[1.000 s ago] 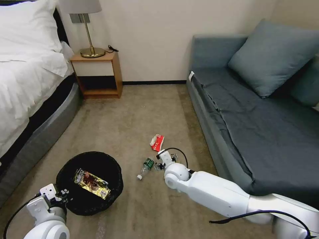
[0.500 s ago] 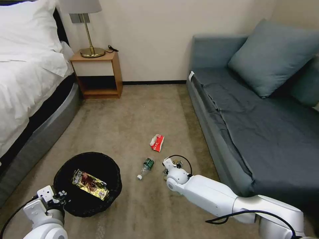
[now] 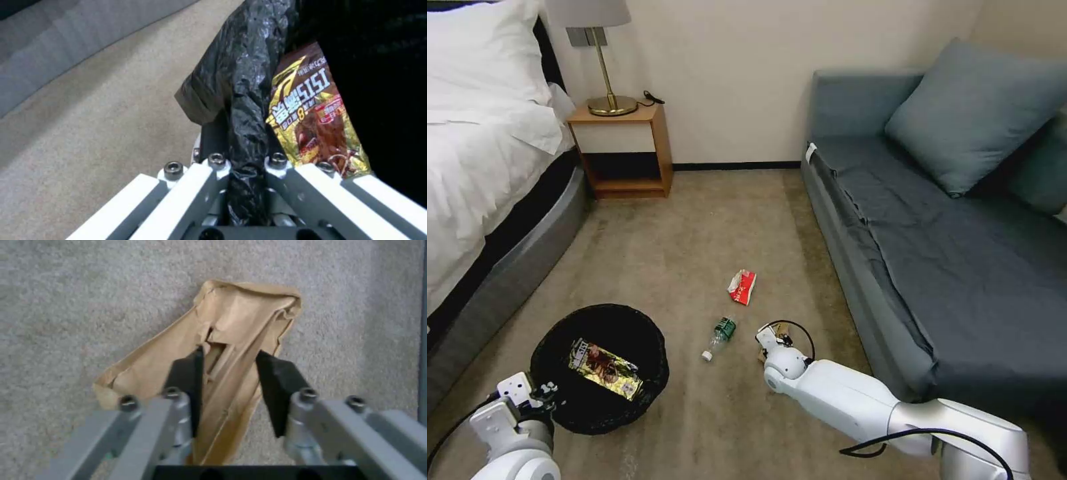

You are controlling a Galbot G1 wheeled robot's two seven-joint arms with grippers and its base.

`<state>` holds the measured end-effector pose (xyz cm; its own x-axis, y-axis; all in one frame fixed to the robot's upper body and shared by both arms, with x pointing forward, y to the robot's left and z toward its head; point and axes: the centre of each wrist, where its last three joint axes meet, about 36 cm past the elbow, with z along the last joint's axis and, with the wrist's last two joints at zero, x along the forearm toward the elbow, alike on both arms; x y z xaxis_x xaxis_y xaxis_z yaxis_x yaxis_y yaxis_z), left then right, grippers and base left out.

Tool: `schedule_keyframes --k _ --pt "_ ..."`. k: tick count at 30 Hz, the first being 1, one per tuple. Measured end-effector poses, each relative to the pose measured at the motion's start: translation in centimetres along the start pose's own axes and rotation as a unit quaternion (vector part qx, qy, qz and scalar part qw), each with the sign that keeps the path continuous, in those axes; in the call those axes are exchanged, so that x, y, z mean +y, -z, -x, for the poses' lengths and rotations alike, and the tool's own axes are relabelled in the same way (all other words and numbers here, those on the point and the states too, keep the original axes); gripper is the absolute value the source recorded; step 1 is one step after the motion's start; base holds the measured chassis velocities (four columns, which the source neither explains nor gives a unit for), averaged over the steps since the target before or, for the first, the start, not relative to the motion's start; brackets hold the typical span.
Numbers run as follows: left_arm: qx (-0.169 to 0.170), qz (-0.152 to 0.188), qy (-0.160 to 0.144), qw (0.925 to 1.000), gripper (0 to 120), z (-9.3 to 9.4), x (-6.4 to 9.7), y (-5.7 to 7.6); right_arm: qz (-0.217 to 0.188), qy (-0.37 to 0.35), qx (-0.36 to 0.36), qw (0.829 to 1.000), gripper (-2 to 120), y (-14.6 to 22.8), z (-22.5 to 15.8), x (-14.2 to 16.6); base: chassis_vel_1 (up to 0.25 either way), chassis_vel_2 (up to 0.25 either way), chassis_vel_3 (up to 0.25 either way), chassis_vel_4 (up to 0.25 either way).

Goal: Pick up the trash bin, then pick up the garbage on the floor and place it into the trash bin.

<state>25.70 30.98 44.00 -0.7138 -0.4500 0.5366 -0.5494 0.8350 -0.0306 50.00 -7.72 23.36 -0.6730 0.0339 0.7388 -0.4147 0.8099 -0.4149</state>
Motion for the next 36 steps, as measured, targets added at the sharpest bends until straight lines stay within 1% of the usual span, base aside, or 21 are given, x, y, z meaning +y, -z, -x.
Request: schedule_keyframes --k 2,4,5,6,8,15,18,19,22,23,26,27,28,29,31,32,34,36 --pt "0.000 0.000 0.000 1.0000 2 0.0 0.0 0.0 -0.001 0.000 -0.002 1.000 25 -0.1 0.0 -0.1 0.000 0.000 0.000 0.000" --pt "0.001 0.000 0.000 1.0000 2 0.1 0.0 -0.1 -0.002 0.000 -0.003 1.000 13 -0.2 -0.1 -0.2 0.000 0.000 0.000 0.000" --pt "0.001 0.000 0.000 1.0000 2 0.1 0.0 -0.1 -0.002 0.000 -0.003 1.000 10 -0.2 -0.1 -0.3 0.000 0.000 0.000 0.000" --pt "0.001 0.000 0.000 1.0000 2 0.1 0.0 -0.1 -0.002 0.000 -0.003 1.000 10 -0.2 -0.1 -0.3 0.000 0.000 0.000 0.000" --pt "0.001 0.000 0.000 1.0000 2 0.2 -0.1 -0.1 -0.003 0.001 -0.003 1.000 0 -0.6 0.0 -0.3 0.000 0.000 0.000 0.000" --pt "0.001 0.000 0.000 1.0000 2 0.3 -0.1 -0.1 -0.001 0.001 -0.011 1.000 0 -0.8 -0.4 -0.9 0.000 0.000 0.000 0.000" --pt "0.001 0.000 -0.001 1.0000 2 0.3 -0.2 -0.1 0.015 -0.002 -0.037 0.999 0 0.5 -1.7 -2.7 0.000 0.000 0.000 0.000" --pt "0.001 0.000 -0.001 1.0000 2 0.3 -0.2 -0.1 0.015 -0.002 -0.037 0.999 0 0.5 -1.7 -2.7 0.000 0.000 0.000 0.000" --pt "-0.001 -0.001 -0.002 1.0000 2 0.4 -0.2 0.0 0.035 -0.010 -0.075 0.997 0 2.5 -3.7 -4.5 0.000 0.000 0.000 0.000" --pt "-0.001 -0.001 -0.002 1.0000 2 0.4 -0.2 0.0 0.035 -0.010 -0.075 0.997 0 2.5 -3.7 -4.5 0.000 0.000 0.000 0.000" --pt "-0.003 -0.001 -0.003 1.0000 2 0.5 -0.3 0.2 0.062 0.005 -0.137 0.989 0 5.2 -7.9 -6.9 0.000 0.000 0.000 0.000" --pt "-0.003 -0.001 -0.003 1.0000 2 0.5 -0.3 0.3 0.071 0.016 -0.156 0.985 0 5.9 -9.5 -7.3 0.000 0.000 0.000 0.000" --pt "-0.003 -0.001 -0.003 1.0000 2 0.5 -0.3 0.3 0.071 0.016 -0.156 0.985 0 5.9 -9.5 -7.3 0.000 0.000 0.000 0.000" --pt "-0.003 -0.001 -0.003 1.0000 2 0.5 -0.3 0.3 0.081 0.038 -0.180 0.980 0 6.9 -12.0 -7.4 0.000 0.000 0.000 0.000" --pt "-0.002 -0.001 -0.003 1.0000 2 0.6 -0.4 0.3 0.099 0.088 -0.223 0.966 0 8.6 -17.2 -6.6 0.000 0.000 0.000 0.000" --pt "-0.002 -0.001 -0.003 1.0000 2 0.6 -0.4 0.3 0.099 0.088 -0.223 0.966 0 8.6 -17.2 -6.6 0.000 0.000 0.000 0.000" --pt "-0.002 -0.002 -0.004 1.0000 2 0.7 -0.5 0.3 0.109 0.131 -0.253 0.952 0 9.6 -21.2 -5.5 0.000 0.000 0.000 0.000" --pt "-0.002 -0.001 -0.006 1.0000 2 0.7 -0.6 0.3 0.115 0.161 -0.270 0.942 0 10.2 -23.6 -4.1 0.000 0.000 0.000 0.000"
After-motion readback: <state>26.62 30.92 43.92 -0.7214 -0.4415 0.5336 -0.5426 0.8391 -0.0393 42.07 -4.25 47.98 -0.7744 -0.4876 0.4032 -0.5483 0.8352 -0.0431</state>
